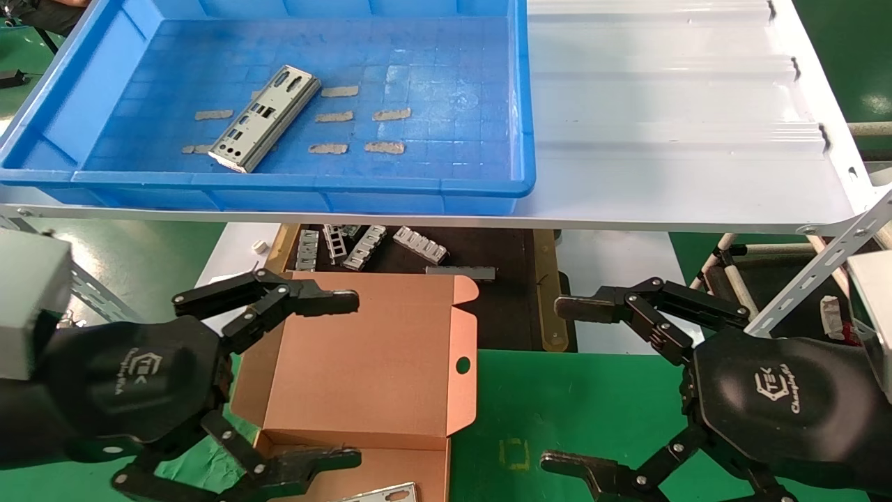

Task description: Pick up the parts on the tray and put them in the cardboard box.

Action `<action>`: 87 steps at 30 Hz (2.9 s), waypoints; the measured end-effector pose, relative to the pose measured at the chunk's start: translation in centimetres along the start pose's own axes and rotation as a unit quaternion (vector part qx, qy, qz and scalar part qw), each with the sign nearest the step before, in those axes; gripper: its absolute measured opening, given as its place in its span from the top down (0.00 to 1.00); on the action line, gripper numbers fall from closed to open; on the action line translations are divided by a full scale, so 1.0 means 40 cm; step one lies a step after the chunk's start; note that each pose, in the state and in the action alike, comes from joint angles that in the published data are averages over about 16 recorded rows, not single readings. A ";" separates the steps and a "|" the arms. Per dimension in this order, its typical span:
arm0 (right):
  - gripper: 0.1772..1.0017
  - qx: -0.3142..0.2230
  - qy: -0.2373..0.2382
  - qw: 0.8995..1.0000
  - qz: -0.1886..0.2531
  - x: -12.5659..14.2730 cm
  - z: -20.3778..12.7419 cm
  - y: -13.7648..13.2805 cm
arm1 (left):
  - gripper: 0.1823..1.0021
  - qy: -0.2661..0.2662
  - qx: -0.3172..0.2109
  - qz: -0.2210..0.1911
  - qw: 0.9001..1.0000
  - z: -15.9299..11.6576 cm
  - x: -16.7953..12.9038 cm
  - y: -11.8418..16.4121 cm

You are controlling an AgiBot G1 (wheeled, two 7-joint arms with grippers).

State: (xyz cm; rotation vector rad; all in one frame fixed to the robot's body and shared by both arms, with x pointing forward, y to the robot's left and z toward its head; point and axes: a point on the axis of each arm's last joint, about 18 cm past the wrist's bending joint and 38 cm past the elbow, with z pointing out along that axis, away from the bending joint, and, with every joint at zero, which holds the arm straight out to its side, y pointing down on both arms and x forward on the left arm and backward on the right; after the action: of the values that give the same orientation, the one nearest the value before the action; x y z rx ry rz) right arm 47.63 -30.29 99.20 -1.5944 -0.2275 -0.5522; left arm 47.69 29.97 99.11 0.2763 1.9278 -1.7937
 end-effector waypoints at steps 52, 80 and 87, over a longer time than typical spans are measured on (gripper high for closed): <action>0.00 0.000 0.000 1.000 0.000 0.000 0.000 0.000 | 0.00 0.000 0.002 0.000 1.000 -0.001 0.001 -0.003; 0.00 0.000 0.000 1.000 0.000 0.000 0.000 0.000 | 0.00 0.000 0.002 0.000 1.000 -0.001 0.001 -0.003; 0.00 0.000 0.000 1.000 0.000 0.000 0.000 0.000 | 0.00 0.000 0.002 0.000 1.000 -0.001 0.001 -0.003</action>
State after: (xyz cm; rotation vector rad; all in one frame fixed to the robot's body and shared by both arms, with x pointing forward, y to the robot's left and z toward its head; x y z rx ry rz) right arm 47.63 -30.29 99.20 -1.5940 -0.2271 -0.5523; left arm 47.58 30.00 99.18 0.2766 1.9256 -1.7973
